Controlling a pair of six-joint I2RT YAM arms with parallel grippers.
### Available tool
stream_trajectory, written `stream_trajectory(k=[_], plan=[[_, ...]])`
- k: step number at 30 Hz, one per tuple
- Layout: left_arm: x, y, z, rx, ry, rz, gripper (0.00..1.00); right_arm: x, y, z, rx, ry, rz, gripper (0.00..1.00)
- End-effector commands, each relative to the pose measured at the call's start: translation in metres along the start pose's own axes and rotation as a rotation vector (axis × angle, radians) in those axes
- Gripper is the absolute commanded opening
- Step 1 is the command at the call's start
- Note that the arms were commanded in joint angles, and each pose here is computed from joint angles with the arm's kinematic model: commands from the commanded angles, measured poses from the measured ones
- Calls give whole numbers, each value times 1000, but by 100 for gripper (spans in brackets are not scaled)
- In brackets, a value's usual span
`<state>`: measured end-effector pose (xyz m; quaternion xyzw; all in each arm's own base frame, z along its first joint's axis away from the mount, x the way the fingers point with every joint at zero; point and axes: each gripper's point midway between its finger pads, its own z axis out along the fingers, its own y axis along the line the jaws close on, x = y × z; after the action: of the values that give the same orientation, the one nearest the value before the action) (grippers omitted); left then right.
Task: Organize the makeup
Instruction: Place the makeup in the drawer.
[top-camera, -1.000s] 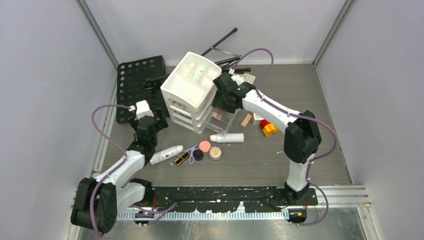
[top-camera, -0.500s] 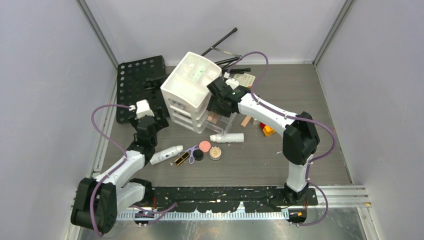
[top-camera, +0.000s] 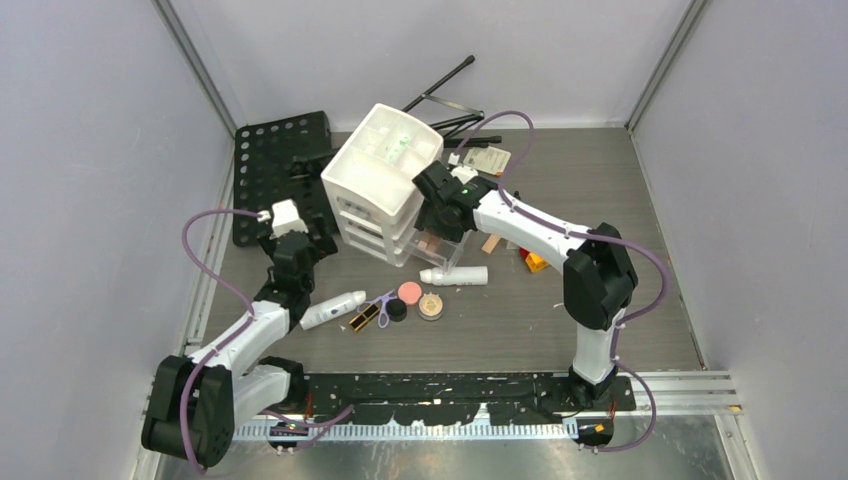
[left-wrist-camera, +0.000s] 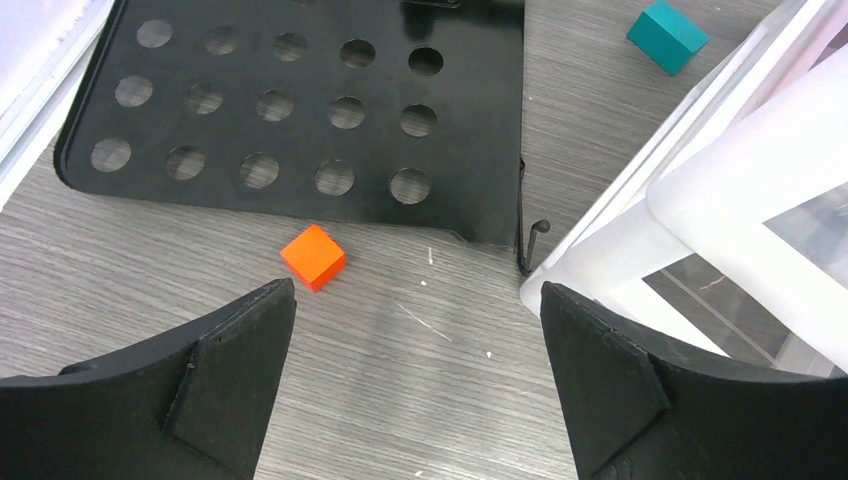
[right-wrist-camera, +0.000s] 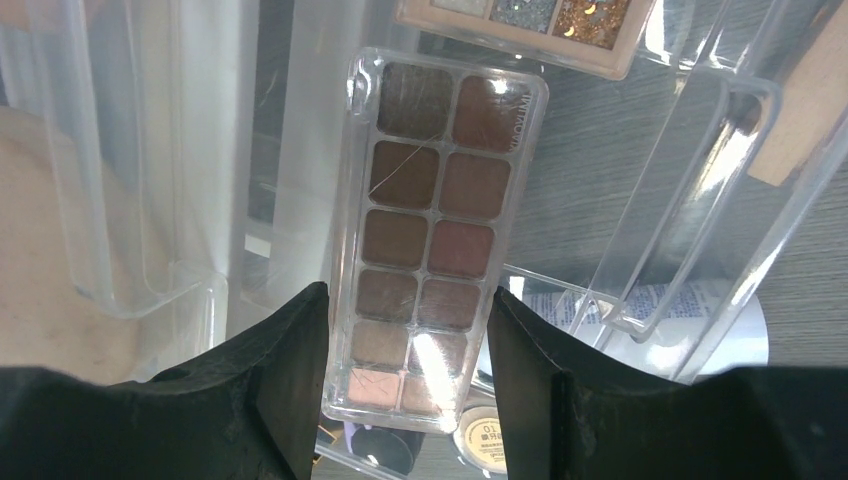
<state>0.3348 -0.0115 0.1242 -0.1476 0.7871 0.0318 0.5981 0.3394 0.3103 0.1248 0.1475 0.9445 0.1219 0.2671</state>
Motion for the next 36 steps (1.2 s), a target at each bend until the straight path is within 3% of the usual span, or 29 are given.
stream_trajectory(k=[1, 15, 17, 36], plan=[[-22, -7, 2, 13, -67, -48, 95, 2, -1, 5, 23, -5, 12, 36], [-22, -7, 2, 16, -65, -52, 95, 5, 1, 10, 21, 11, -6, 52], [-22, -8, 2, 17, -65, -52, 95, 3, 1, 7, 19, 1, -6, 64], [-21, -5, 2, 6, -63, -49, 95, -30, 10, -23, -11, -102, -39, 68]])
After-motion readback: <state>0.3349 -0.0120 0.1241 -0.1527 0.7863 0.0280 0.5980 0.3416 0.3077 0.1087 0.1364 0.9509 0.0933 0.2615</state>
